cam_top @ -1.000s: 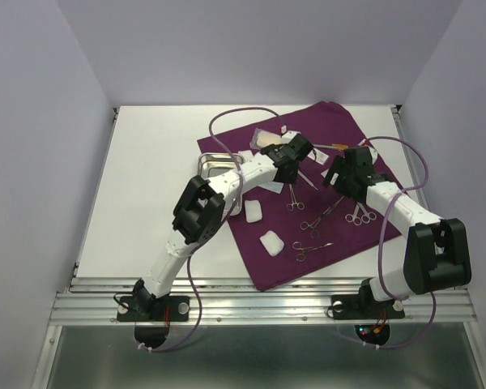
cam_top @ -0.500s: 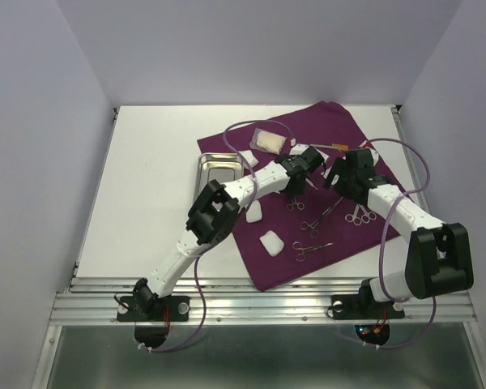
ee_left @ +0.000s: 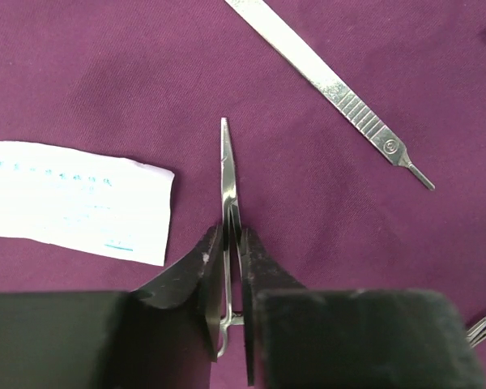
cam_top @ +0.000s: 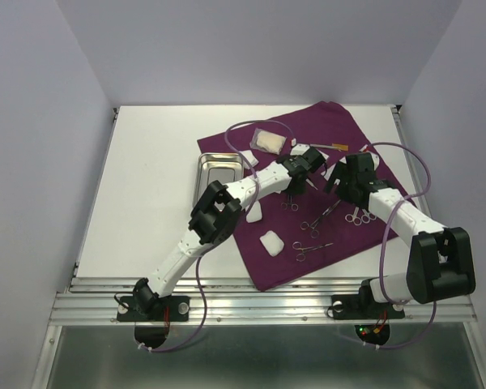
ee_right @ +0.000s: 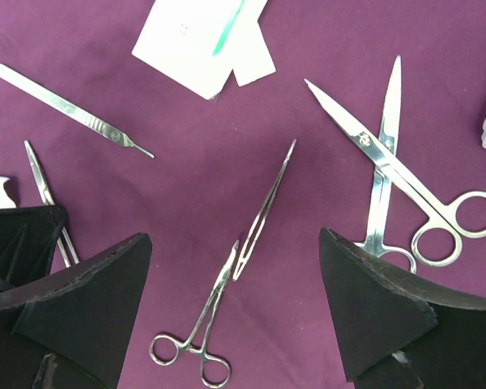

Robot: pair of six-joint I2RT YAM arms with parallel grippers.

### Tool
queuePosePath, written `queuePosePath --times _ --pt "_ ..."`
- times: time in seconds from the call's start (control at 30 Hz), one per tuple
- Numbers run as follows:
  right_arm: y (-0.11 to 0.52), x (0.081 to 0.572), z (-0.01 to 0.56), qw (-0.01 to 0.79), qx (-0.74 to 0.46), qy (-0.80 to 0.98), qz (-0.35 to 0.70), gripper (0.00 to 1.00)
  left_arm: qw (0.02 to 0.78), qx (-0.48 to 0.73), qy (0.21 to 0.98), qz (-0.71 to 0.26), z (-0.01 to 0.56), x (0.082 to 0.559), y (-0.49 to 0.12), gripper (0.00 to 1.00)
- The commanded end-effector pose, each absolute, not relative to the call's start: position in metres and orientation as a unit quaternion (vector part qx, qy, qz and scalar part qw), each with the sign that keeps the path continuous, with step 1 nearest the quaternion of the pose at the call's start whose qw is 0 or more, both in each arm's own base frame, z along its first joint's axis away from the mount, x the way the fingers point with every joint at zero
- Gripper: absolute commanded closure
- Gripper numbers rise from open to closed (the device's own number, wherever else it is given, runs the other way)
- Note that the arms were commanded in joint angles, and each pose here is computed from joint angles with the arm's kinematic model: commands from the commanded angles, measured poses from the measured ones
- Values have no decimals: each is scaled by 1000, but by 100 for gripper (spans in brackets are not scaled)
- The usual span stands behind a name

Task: Prepare the surgical pack
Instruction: Pick up the medical item from the surgical kit, then place the medical item in the container.

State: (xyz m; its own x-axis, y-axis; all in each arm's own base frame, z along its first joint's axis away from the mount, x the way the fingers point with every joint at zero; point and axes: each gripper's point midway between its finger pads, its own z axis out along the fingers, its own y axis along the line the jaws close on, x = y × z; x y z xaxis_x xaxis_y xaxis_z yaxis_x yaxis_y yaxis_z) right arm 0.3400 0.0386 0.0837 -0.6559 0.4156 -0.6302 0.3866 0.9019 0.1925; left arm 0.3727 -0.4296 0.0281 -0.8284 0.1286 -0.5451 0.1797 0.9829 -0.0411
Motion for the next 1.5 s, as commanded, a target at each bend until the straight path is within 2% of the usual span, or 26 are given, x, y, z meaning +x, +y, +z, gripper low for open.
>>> queuePosePath --times 0.0,0.23,0.63,0.93,1.1,1.47 --pt "37 341 96 369 222 902 25 11 292 78 952 -52 47 371 -432 86" --pt "36 344 103 376 222 899 23 11 335 72 931 -127 113 368 -439 92" --pt "37 345 99 370 219 903 23 11 387 77 909 -136 167 366 -415 92" --pt "40 351 97 365 212 906 24 11 399 72 911 -81 172 374 -334 92" --pt "42 353 96 365 211 906 28 11 390 64 918 -35 162 380 -277 92" --pt "42 352 94 364 213 906 28 11 349 76 933 31 119 385 -193 92"
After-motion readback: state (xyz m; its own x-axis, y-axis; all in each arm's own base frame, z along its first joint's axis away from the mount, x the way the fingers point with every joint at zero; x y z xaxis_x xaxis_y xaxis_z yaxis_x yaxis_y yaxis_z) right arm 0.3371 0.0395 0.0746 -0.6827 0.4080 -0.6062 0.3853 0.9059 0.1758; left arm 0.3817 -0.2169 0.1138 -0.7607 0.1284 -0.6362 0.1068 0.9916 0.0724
